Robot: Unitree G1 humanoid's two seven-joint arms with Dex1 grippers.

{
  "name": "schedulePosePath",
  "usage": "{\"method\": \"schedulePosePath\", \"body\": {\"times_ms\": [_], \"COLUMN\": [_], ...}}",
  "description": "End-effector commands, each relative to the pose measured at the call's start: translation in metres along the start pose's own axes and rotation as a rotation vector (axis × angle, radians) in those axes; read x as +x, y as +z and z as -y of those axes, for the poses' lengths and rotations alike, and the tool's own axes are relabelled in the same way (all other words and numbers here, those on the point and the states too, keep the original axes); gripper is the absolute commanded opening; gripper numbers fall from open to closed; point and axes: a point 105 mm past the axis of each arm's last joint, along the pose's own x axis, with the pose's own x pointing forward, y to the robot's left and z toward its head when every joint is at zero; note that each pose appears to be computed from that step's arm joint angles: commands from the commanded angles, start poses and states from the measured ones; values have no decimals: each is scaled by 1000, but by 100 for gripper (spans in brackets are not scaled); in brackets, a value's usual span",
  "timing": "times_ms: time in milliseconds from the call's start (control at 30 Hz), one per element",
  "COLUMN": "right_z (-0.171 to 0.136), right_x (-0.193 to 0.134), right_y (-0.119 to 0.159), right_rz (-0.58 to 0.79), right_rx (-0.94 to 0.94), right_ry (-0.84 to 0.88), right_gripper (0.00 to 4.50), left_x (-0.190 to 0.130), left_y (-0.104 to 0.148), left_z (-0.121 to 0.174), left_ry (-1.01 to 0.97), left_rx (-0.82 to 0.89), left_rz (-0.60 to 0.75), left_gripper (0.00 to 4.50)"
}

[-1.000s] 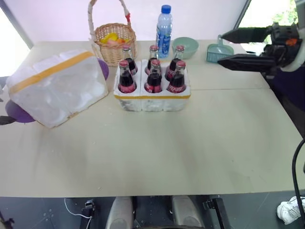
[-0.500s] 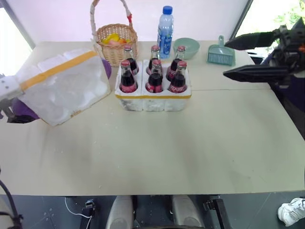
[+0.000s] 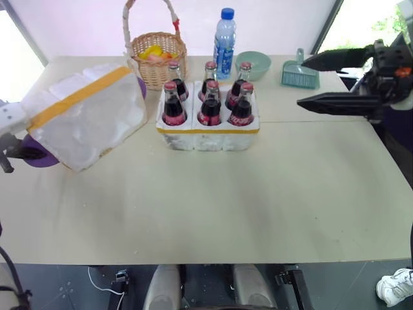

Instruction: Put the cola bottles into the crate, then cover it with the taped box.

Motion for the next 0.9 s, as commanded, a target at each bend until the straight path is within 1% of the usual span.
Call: {"method": "schedulePosePath", "body": {"times_ms": [33, 100, 200, 300, 367, 400, 467, 500, 600, 667, 700, 733, 800, 900], "right_z": [0, 3, 3, -1, -3, -4, -5, -5, -6, -6, -6, -7, -7, -9], "right_x": [-10, -12, -16, -18, -18, -18, -19, -20, -19, -19, -19, -19, -20, -21], "right_y": [6, 4, 2, 0, -1, -2, -4, -5, -6, -7, -8, -9, -11, -12], "right_rz": [-9, -16, -5, -1, 4, 8, 14, 17, 28, 34, 36, 37, 39, 53], "right_rx": [-67, -77, -58, -53, -44, -38, -23, -17, -4, 5, 10, 14, 21, 33], "right_ry": [-47, -80, -105, -116, -124, -129, -144, -150, -163, -173, -180, -187, -198, -208], "right_gripper": [450, 450, 450, 450, 450, 450, 450, 450, 450, 450, 450, 450, 450, 450], "left_x": [-16, -21, -31, -41, -49, -54, -66, -69, -66, -60, -55, -50, -35, -10], "left_y": [24, 38, 75, 100, 119, 132, 175, 189, 224, 246, 254, 257, 257, 253], "left_z": [-11, -16, -39, -54, -60, -61, -52, -46, -24, 2, 13, 21, 36, 52], "left_ry": [77, 134, 402, 625, 732, 793, 909, 946, 966, 930, 918, 906, 872, 856], "left_rx": [87, 138, 261, 360, 392, 419, 581, 639, 749, 819, 857, 893, 965, 981], "left_rz": [97, 162, 287, 321, 364, 399, 493, 525, 628, 732, 752, 746, 706, 661], "left_gripper": [37, 37, 37, 37, 37, 37, 37, 37, 37, 37, 37, 37, 37, 37]}}
